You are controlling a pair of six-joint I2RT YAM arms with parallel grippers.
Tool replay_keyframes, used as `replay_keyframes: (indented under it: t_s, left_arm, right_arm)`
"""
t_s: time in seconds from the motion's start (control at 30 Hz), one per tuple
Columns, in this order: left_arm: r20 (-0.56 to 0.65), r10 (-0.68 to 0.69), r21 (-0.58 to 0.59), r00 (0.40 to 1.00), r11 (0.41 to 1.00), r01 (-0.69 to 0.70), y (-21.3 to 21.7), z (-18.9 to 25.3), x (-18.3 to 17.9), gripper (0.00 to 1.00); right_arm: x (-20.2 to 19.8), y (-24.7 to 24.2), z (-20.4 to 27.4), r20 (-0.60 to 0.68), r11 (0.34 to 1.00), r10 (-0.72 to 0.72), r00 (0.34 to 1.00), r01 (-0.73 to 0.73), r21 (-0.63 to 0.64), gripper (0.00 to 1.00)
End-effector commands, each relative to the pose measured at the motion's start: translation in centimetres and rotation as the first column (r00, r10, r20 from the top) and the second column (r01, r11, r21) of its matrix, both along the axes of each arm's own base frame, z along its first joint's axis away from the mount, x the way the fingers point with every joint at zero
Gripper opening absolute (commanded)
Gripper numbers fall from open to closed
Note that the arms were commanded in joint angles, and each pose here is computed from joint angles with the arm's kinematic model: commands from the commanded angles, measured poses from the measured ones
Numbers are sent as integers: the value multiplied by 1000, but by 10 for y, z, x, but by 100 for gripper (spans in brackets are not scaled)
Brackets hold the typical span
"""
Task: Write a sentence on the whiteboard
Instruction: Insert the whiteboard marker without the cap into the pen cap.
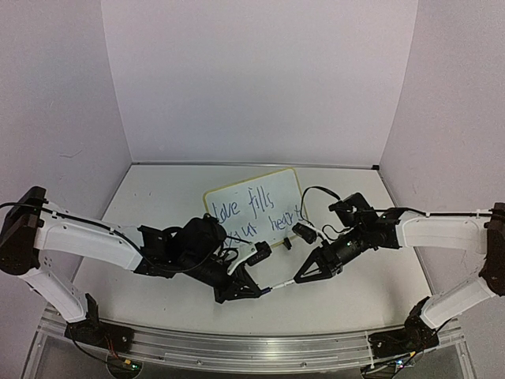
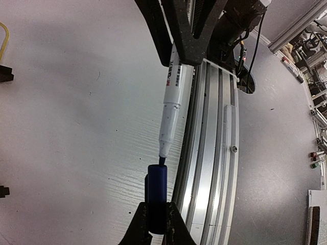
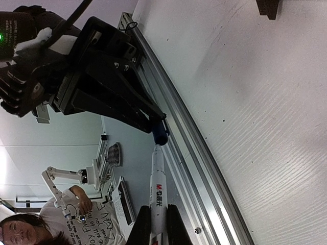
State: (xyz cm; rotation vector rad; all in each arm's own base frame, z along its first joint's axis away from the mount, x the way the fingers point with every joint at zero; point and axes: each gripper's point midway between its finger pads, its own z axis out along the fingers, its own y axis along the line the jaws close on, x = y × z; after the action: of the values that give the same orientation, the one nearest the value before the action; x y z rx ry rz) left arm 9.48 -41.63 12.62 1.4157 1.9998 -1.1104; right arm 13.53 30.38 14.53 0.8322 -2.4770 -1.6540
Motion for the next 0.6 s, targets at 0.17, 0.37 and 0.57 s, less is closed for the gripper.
replay_keyframes:
  t_s: [0.17, 0.37, 0.57]
  left_arm:
    - [29, -22, -96, 999, 995, 24, -5, 36, -4, 0]
    - [32, -21, -109, 999, 994, 25, -4, 40, -5, 0]
    - [33, -33, -107, 999, 994, 36, -6, 40, -6, 0]
  right_arm:
    - [4, 5, 11, 60, 999, 6, 998, -8, 32, 0]
    - [2, 6, 16, 52, 998, 21, 998, -24, 54, 0]
    - [-1, 7, 22, 44, 996, 42, 998, -46, 80, 0]
